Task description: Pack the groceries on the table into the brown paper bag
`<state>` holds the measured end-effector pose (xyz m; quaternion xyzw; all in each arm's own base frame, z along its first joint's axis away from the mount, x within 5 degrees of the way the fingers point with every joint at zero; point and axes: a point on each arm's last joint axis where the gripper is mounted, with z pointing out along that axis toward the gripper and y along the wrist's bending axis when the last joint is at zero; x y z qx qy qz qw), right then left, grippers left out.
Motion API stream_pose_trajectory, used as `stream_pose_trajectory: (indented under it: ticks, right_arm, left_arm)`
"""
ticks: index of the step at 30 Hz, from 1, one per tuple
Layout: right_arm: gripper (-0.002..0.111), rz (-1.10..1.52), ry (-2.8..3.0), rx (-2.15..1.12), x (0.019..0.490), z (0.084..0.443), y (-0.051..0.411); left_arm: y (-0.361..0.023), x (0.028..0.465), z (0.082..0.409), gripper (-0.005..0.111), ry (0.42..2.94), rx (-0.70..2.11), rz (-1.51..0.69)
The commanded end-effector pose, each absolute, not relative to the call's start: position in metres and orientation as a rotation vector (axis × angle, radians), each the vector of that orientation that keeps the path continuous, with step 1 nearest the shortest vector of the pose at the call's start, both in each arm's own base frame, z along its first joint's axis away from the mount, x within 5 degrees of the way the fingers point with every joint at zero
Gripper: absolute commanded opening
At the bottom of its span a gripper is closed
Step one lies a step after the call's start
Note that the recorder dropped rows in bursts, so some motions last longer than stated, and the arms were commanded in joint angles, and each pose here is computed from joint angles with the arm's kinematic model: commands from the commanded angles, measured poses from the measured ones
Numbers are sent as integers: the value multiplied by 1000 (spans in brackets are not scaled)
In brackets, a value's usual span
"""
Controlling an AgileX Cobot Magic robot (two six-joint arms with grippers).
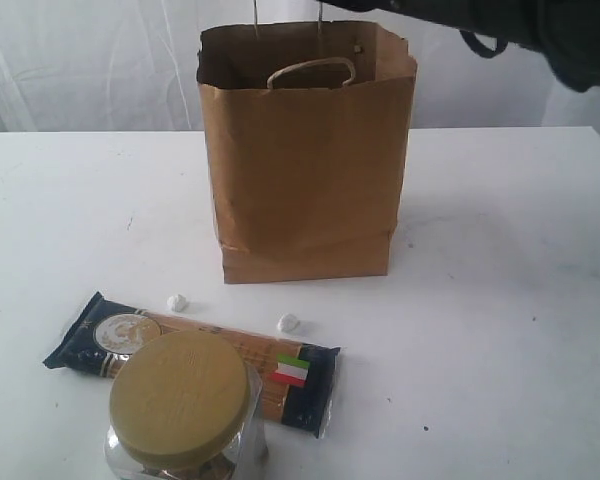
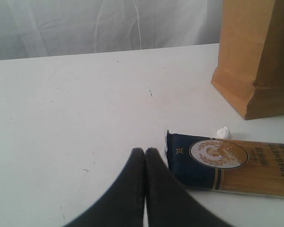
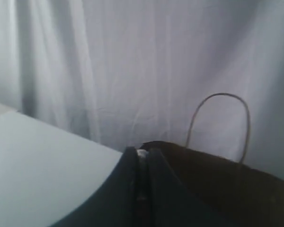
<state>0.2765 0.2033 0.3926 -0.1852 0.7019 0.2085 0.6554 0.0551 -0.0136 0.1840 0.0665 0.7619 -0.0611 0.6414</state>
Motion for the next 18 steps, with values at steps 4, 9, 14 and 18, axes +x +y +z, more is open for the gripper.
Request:
stream_pose_trajectory:
  ticks: [4, 9, 14, 18]
  right_arm:
    - [0, 329, 1636, -350, 314, 347, 216]
    - [1, 338, 1700, -379, 321, 327, 224]
    - [13, 341, 1702, -382, 321, 327, 224]
    - [18, 343, 1696, -380, 320, 329, 224]
  left_arm:
    - [-14, 55, 183, 0, 1735, 148, -152]
    - [-14, 55, 183, 0, 1735, 148, -152]
    - [-14, 55, 183, 0, 1735, 148, -152]
    - [-14, 55, 183, 0, 1735, 148, -152]
